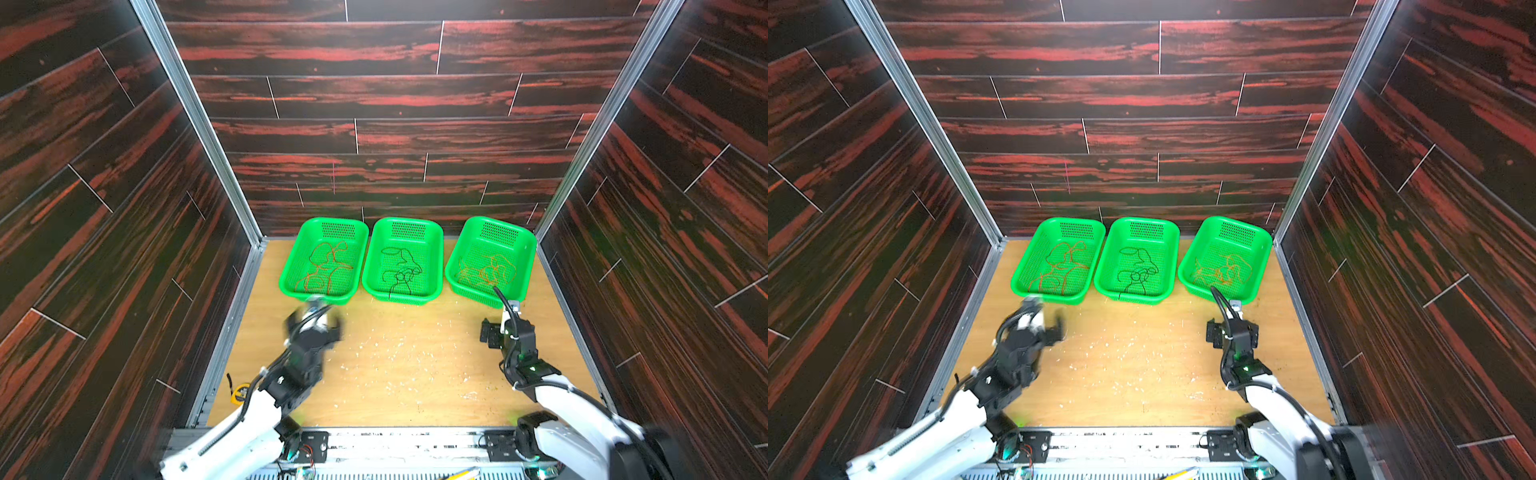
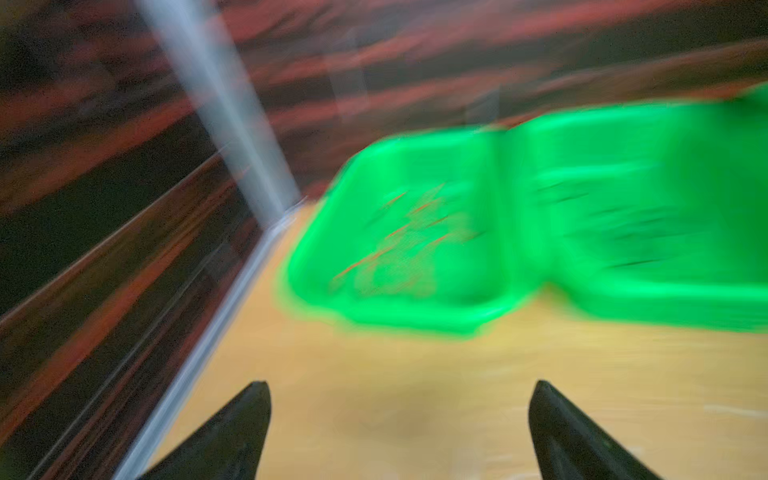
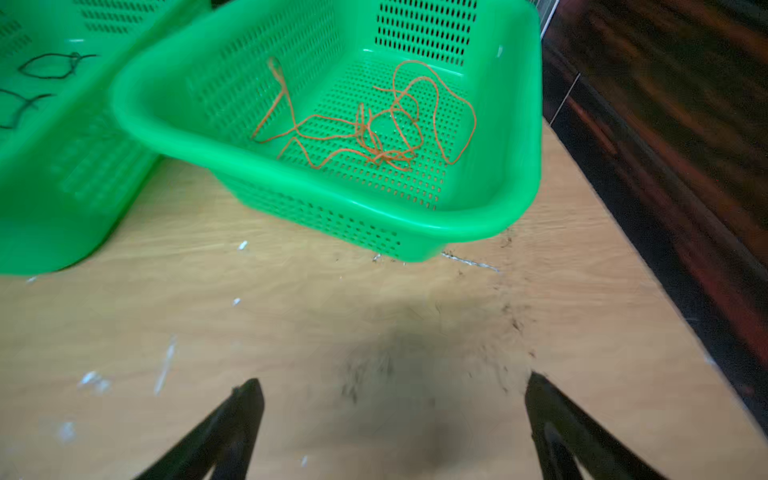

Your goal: Untangle the cables

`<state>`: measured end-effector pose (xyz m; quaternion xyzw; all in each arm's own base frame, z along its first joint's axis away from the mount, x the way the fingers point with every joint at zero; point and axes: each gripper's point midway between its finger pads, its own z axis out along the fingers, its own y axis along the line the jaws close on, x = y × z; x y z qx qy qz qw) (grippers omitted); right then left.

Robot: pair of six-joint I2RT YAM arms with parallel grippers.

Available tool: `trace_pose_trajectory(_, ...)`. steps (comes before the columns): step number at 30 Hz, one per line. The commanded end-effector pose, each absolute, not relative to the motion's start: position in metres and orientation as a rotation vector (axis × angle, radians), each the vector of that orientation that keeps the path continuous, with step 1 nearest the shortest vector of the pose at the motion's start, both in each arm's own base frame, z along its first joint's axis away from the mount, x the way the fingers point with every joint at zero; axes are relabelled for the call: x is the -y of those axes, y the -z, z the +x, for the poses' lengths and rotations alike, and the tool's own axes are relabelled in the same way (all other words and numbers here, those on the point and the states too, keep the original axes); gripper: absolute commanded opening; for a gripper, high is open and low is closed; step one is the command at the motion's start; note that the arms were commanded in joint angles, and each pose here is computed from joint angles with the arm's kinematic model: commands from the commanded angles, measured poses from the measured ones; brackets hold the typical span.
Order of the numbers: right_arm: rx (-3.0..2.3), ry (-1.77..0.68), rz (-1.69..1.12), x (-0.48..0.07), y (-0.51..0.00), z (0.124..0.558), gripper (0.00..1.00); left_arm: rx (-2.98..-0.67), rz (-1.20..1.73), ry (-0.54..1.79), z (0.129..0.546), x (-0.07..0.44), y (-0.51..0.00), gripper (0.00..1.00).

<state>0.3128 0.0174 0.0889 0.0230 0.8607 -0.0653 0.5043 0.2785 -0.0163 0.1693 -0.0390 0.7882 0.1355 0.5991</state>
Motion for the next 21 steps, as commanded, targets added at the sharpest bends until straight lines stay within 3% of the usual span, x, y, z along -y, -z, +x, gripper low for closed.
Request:
trace_pose_trajectory(1, -1.894, 0.078, 0.038, -0.021, -0.119, 0.337, 0.99, -1.692, -0.367, -0.386, 0.275, -0.035, -0.179, 0.99)
trace_pose_trajectory(7, -1.691, -0.059, -0.097, -0.029, -0.145, 0.351, 0.99, -1.738, -0.372, -0.362, 0.320, -0.048, -0.143, 0.99)
trace_pose_trajectory(12, -1.698, -0.048, -0.225, -0.036, -0.137, 0.367, 0.99, -1.769, -0.232, -0.290, 0.363, -0.034, -0.130, 0.99)
trace_pose_trajectory(15, -1.671, -0.094, -0.079, -0.007, -0.131, 0.365, 0.99, -1.753, -0.245, -0.246, 0.367, -0.038, -0.110, 0.99)
trace_pose_trajectory(17, -1.623, -0.194, -0.127, -0.012, -0.131, 0.364, 0.99, -1.696, -0.247, -0.244, 0.373, -0.040, -0.115, 0.99)
trace_pose_trajectory(21, -1.728, -0.216, -0.131, -0.011, -0.120, 0.378, 0.99, -1.877, -0.206, -0.238, 0.384, -0.035, -0.099, 0.99)
